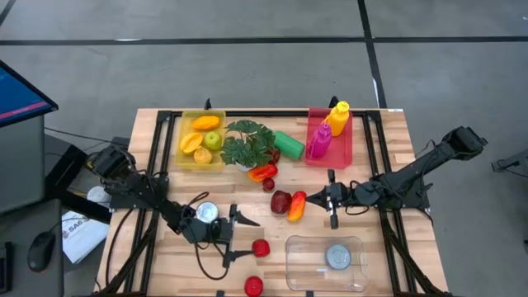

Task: Pick & Place Food Item
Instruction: Put the red apple into the yellow bin

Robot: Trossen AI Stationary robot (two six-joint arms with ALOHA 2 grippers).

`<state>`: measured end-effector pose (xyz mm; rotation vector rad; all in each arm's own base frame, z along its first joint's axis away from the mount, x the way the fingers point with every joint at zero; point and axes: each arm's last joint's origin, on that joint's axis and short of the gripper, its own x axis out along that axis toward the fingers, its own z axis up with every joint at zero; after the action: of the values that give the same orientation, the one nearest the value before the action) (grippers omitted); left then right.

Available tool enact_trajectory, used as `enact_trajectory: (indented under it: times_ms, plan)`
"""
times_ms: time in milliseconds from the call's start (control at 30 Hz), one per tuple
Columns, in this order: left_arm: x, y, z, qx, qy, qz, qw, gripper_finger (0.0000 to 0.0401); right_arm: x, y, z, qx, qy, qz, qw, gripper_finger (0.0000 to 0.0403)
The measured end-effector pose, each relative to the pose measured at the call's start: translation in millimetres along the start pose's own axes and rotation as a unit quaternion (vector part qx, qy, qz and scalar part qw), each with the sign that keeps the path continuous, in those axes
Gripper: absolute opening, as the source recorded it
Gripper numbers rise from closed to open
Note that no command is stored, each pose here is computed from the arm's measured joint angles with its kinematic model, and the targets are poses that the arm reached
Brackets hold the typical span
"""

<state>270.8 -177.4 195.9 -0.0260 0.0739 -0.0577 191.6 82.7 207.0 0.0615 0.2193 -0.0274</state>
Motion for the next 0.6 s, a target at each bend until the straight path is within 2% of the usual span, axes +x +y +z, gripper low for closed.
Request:
enact_trajectory:
  times_ms: [267, 600]
  plan:
    - [0.6, 2.0, -4.1, 0.033, 0.019, 0.007, 0.999, 0.0364, 0.0, 0.1, -0.2, -0.001, 0.001, 0.001, 1.0, 0.0]
    - [0.7, 1.9, -3.7, 0.016, 0.017, 0.008, 1.0, 0.0364, 0.0, 0.1, -0.3, -0.001, 0.002, 0.002, 1.0, 0.0]
